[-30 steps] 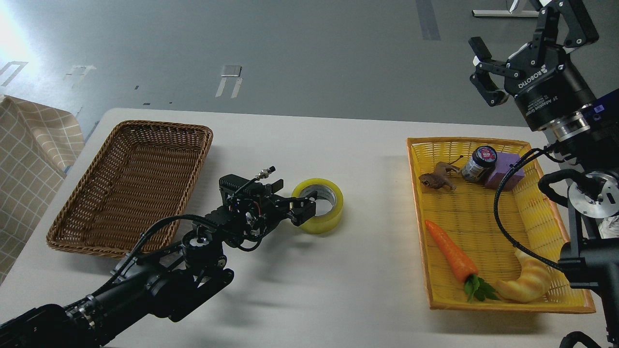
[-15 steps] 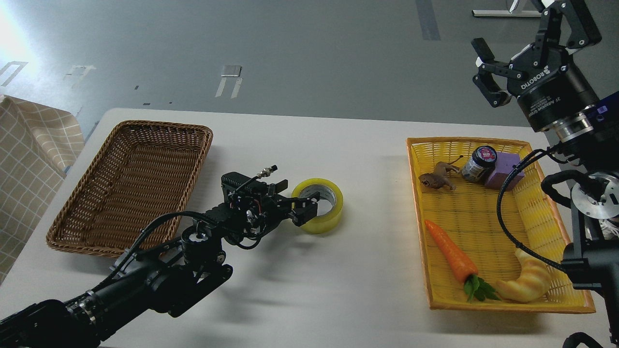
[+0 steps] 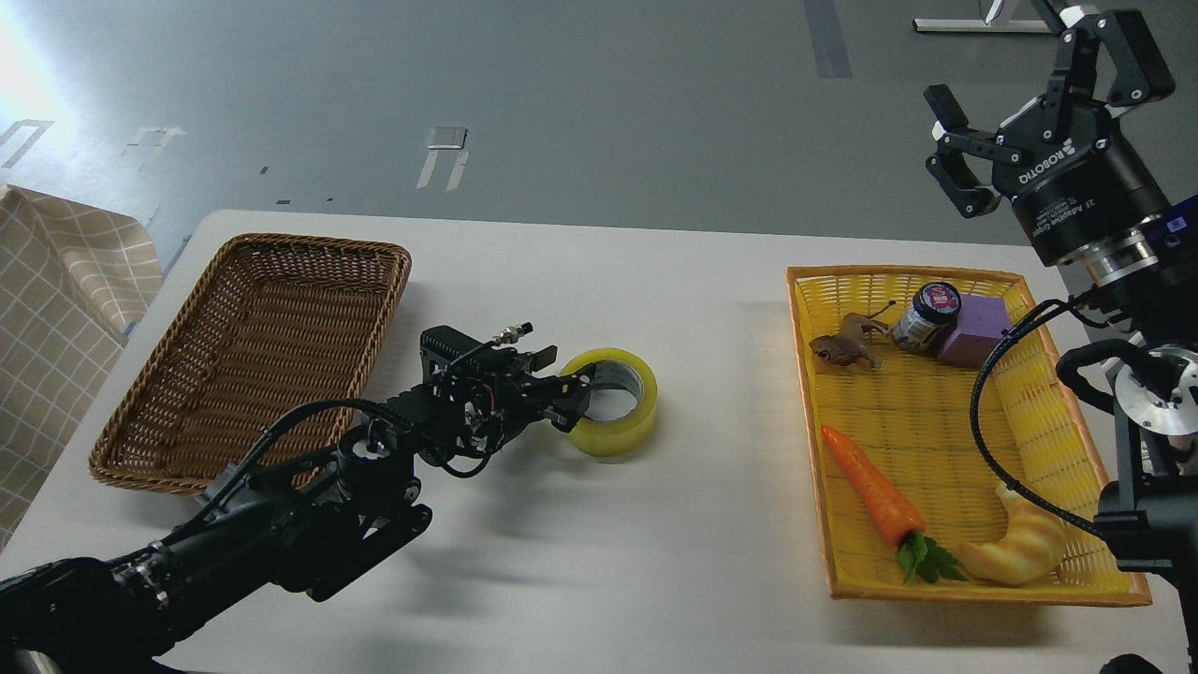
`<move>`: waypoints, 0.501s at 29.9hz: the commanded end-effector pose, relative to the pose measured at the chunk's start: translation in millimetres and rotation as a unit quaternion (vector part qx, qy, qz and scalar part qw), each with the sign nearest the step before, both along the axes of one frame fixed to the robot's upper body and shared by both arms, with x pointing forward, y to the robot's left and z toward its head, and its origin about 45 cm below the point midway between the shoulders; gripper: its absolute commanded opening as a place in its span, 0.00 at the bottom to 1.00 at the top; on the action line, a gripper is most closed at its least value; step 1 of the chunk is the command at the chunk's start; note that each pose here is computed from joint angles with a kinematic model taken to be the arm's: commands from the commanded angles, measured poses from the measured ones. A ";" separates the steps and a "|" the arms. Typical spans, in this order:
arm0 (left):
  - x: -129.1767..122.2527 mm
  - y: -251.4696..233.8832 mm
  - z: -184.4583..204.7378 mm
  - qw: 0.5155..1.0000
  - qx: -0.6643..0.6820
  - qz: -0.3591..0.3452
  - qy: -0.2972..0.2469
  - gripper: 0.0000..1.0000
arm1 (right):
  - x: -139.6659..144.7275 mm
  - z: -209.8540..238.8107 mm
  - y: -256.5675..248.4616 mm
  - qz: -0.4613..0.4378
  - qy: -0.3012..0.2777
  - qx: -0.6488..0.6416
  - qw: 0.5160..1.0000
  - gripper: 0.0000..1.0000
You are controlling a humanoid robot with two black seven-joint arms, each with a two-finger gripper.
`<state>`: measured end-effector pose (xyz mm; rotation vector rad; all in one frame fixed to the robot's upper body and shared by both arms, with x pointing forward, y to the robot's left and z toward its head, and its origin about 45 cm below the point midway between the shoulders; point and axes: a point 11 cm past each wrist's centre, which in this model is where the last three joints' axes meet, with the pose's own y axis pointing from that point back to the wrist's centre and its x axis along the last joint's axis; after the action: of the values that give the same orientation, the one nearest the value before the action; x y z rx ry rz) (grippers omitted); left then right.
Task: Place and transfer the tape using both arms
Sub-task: 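Close the left gripper on the tape roll's rim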
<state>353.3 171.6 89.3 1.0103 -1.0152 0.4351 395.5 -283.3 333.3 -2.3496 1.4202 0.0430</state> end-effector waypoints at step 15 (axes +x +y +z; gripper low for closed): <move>7.4 -2.3 11.8 1.000 0.005 -0.010 -0.016 0.23 | -1.4 -9.3 -5.3 -0.009 0.013 0.001 1.000 1.00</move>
<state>356.7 171.4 96.2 1.0086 -1.0444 0.4223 393.8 -287.3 325.2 -2.3461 1.4438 0.0650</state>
